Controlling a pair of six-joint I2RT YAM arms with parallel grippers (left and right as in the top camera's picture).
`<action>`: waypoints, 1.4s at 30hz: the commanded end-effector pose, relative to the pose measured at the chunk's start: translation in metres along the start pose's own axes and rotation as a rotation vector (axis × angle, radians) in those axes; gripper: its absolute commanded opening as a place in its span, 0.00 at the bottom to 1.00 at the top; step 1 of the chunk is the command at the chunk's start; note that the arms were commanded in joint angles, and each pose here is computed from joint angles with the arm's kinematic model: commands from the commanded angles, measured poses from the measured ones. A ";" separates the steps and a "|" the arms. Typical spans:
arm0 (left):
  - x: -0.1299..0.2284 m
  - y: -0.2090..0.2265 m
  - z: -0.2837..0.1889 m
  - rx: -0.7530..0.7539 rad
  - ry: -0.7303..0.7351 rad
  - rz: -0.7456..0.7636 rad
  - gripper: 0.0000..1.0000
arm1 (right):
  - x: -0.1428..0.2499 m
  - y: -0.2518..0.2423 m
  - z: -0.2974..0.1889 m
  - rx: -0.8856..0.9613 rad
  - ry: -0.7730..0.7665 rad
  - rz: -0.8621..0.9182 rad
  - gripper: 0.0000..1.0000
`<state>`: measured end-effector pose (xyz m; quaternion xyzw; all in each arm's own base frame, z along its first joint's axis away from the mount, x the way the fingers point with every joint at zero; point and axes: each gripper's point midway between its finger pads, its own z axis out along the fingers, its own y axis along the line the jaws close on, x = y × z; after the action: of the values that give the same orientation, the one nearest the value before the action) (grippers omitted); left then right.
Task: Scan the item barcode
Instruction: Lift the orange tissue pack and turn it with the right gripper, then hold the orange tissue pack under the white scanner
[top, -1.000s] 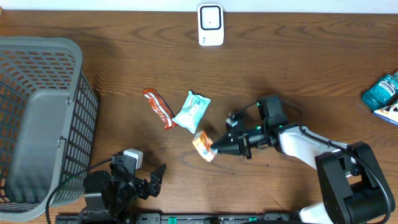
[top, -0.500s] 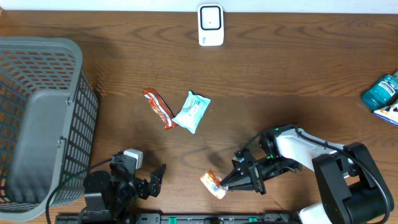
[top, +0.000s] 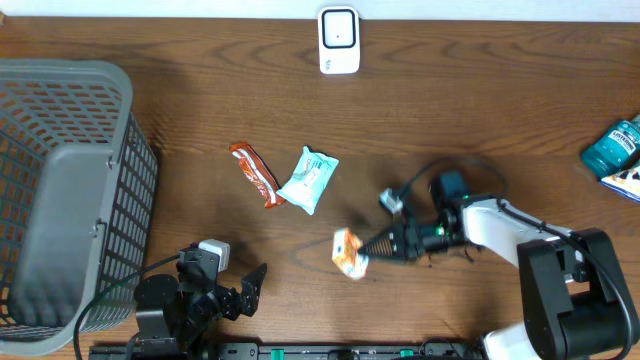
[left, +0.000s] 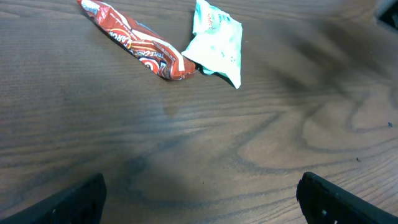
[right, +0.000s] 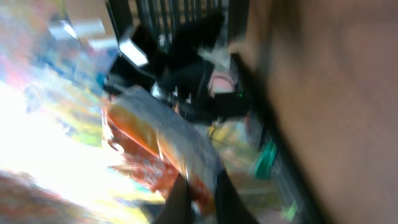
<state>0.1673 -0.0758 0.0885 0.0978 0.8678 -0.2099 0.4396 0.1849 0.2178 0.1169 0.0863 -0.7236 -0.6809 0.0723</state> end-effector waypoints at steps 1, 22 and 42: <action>-0.001 0.000 -0.001 -0.001 -0.002 -0.003 0.98 | -0.050 -0.018 -0.011 0.183 -0.107 0.085 0.02; -0.001 0.000 -0.001 -0.001 -0.002 -0.003 0.98 | -0.284 0.050 -0.094 0.832 -1.086 -0.700 0.01; -0.001 0.000 -0.001 -0.001 -0.002 -0.003 0.98 | -0.455 0.015 -0.107 1.209 -1.118 -0.865 0.01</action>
<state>0.1673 -0.0758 0.0885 0.0978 0.8678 -0.2099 0.4396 0.6402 0.2147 0.1282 0.0329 -0.8039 -0.1231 -0.5810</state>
